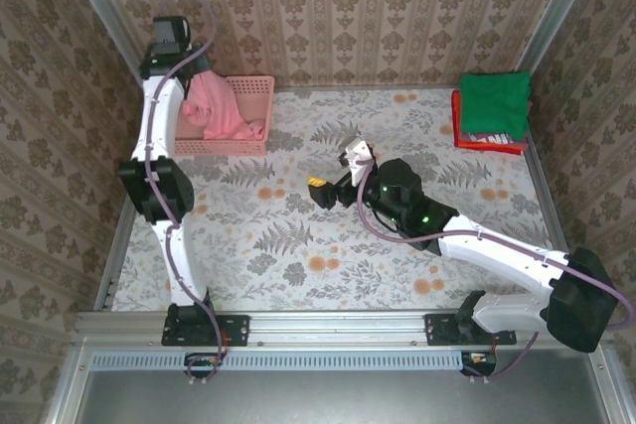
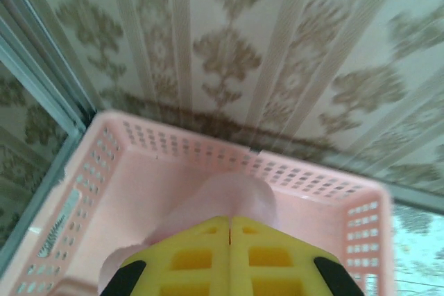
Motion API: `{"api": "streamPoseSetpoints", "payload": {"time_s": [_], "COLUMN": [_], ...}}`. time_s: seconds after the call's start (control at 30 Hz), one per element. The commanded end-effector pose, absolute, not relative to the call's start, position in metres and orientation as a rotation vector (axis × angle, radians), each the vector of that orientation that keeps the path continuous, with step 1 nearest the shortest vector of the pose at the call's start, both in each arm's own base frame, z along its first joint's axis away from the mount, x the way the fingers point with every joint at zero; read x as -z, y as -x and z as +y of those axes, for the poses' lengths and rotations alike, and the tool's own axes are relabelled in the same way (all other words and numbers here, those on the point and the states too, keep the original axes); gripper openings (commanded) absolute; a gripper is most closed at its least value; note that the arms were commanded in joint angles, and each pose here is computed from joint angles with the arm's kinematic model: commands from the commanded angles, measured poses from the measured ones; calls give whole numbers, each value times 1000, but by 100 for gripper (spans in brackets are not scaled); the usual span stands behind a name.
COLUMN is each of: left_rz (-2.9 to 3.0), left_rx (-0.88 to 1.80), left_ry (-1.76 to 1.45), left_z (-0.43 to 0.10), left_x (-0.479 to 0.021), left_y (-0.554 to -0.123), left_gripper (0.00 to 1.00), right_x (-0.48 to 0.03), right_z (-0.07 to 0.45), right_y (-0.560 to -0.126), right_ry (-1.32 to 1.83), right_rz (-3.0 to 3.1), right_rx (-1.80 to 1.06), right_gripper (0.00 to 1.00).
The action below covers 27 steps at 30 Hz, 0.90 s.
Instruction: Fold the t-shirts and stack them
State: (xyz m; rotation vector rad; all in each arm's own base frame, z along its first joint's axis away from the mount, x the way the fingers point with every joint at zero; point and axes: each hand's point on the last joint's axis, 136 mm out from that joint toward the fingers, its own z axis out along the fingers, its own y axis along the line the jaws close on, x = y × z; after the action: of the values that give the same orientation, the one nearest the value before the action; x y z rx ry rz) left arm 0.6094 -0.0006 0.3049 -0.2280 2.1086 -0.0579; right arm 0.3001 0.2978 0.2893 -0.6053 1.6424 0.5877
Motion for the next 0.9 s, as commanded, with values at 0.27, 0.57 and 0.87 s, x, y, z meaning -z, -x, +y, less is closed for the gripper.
{"api": "streamPoseSetpoints", "payload": {"time_s": [0.27, 0.57, 0.87], "left_rz": [1674, 1380, 1390], "left_rx": [115, 185, 309], "left_ry": [-15, -249, -291], "left_z": [-82, -166, -204], "left_x": [-523, -624, -601], "left_y": [-501, -383, -351], "left_gripper": [0, 0, 0], "right_x": [-283, -273, -251], "right_z": [279, 283, 321], "right_y": [-314, -334, -372], "right_ry": [474, 412, 492], "right_rz": [1698, 1725, 1739], "right_rx": [-565, -628, -629], "right_gripper": [100, 100, 100]}}
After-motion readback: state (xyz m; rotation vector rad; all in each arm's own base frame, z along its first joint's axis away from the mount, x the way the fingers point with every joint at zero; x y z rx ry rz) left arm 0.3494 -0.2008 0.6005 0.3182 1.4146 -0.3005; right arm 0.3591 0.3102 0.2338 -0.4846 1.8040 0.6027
